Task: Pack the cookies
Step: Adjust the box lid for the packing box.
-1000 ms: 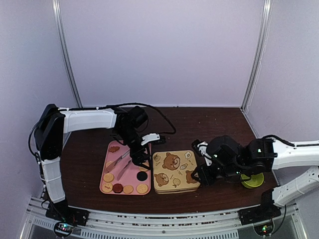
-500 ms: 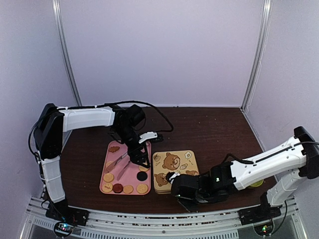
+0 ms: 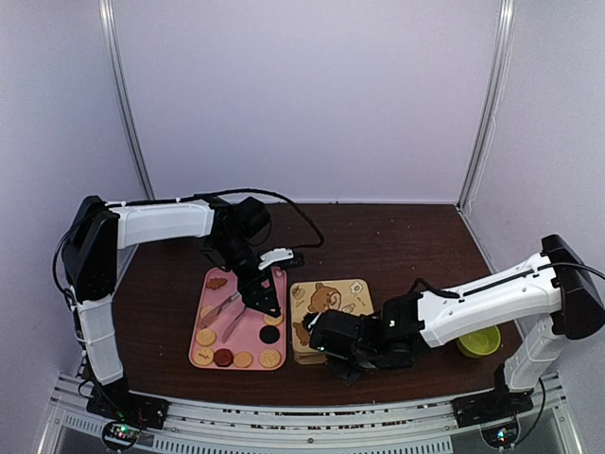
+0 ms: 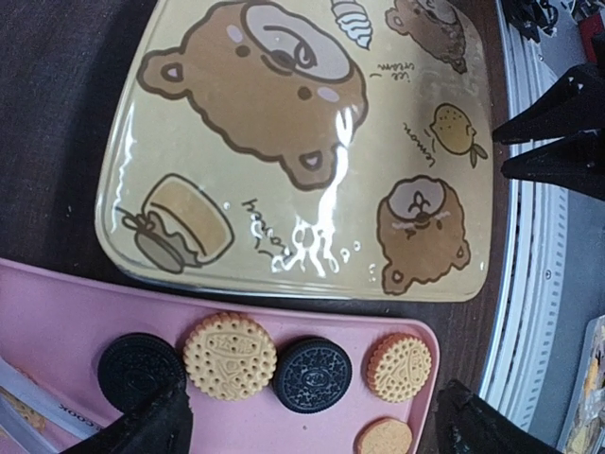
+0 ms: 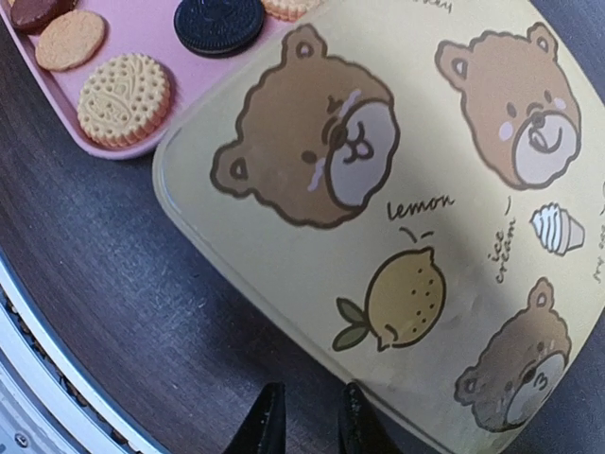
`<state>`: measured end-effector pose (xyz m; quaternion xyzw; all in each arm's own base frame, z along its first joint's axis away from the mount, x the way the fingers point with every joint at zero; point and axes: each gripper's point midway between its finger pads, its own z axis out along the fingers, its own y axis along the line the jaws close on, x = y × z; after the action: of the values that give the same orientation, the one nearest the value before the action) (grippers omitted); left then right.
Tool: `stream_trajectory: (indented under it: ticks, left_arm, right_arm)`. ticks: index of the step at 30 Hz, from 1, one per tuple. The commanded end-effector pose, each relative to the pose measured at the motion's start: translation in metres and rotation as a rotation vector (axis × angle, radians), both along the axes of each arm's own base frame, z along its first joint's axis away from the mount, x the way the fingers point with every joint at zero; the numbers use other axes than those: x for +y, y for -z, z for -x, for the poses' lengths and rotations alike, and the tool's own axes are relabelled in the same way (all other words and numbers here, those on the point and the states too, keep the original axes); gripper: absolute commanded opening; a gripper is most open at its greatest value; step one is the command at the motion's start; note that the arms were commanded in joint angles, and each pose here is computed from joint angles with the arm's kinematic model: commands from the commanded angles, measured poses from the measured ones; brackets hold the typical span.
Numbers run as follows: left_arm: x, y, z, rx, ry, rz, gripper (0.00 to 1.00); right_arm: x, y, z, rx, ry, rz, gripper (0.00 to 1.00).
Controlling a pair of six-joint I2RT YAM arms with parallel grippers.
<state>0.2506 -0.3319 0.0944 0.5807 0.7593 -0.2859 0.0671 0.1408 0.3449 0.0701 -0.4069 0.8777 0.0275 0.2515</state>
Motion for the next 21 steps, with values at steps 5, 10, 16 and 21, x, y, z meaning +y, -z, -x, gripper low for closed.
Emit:
stream_trajectory:
  ticks: [5, 10, 16, 21]
  left_arm:
    - [0.001, -0.014, 0.005, 0.002, 0.015, 0.043, 0.92]
    - [0.0, -0.012, 0.003, 0.004, 0.012, 0.039, 0.92]
    - [0.0, -0.008, 0.003, 0.006, 0.009, 0.035, 0.93]
    - [-0.004, -0.004, -0.003, 0.023, -0.019, 0.025, 0.95]
  right_arm:
    - [0.016, -0.016, -0.015, -0.06, -0.017, -0.008, 0.21]
    - [0.014, -0.029, -0.018, -0.06, 0.003, -0.051, 0.26]
    - [-0.005, -0.066, -0.041, -0.008, 0.145, -0.286, 0.42]
    - [-0.046, -0.064, -0.072, 0.063, 0.357, -0.381, 0.53]
